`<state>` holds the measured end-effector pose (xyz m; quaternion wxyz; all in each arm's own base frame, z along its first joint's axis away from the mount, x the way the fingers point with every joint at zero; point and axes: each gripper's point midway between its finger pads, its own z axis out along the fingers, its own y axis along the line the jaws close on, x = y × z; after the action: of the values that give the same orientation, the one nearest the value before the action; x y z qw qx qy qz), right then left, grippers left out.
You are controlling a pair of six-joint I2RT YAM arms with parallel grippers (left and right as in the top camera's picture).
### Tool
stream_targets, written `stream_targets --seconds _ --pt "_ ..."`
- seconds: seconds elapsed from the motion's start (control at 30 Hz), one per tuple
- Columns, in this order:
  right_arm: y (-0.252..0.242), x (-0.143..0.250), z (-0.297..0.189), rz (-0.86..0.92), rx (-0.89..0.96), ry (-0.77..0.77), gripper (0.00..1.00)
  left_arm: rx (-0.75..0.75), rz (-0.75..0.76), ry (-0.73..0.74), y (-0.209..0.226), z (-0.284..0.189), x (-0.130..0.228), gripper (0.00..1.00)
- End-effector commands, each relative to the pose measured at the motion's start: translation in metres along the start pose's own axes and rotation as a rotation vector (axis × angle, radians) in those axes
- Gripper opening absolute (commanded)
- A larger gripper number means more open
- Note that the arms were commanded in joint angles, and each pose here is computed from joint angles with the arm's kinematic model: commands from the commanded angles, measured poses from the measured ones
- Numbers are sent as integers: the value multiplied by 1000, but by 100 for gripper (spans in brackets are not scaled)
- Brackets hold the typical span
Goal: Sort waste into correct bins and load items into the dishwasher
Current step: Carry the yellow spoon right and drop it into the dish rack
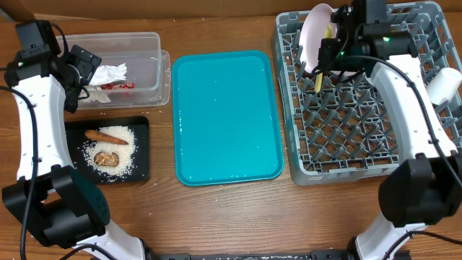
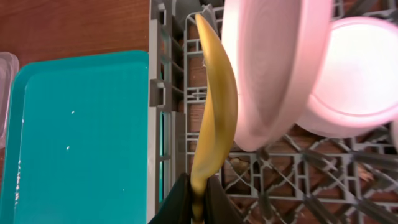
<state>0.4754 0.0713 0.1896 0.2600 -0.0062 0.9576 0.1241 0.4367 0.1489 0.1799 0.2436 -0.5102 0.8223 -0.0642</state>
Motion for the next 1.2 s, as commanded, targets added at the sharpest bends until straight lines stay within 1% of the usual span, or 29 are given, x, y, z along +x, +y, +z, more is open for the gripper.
stream_targets --seconds 0.0,0.13,0.17,0.27,0.3,0.37,0.4,0.47,0.53,0.8,0.97,1.0,1.17 --pt "12 8 19 -18 -45 39 4 5 -6 -7 -3 -1 -1 100" --pt "16 15 37 -27 -50 68 4 5 -6 -7 -3 -1 -1 100" --pt "17 17 41 -29 -51 77 8 5 -6 -7 -3 -1 -1 100" --pt "16 20 47 -26 -50 92 15 5 -6 -7 -3 -1 -1 100" --pt "15 21 49 -25 -48 97 19 5 -6 -7 -3 -1 -1 100" --pt "15 23 53 -23 -48 107 32 5 -6 -7 -3 -1 -1 100" --pt "14 25 54 -22 -47 113 45 5 -6 -7 -3 -1 -1 100" --pt "16 27 53 -21 -48 123 49 5 -6 -7 -3 -1 -1 100" --pt "24 27 40 -12 -83 130 51 5 -6 -7 -3 -1 -1 100" --pt "45 14 -31 5 -124 57 72 5 -6 -7 -3 -1 -1 100" --pt "48 29 -72 28 -115 66 97 5 -6 -7 -3 -1 -1 100" --pt "48 34 -78 32 -111 80 100 5 -6 -7 -3 -1 -1 100" --pt "46 77 -103 62 -88 208 100 5 -6 -7 -3 -1 -1 100"
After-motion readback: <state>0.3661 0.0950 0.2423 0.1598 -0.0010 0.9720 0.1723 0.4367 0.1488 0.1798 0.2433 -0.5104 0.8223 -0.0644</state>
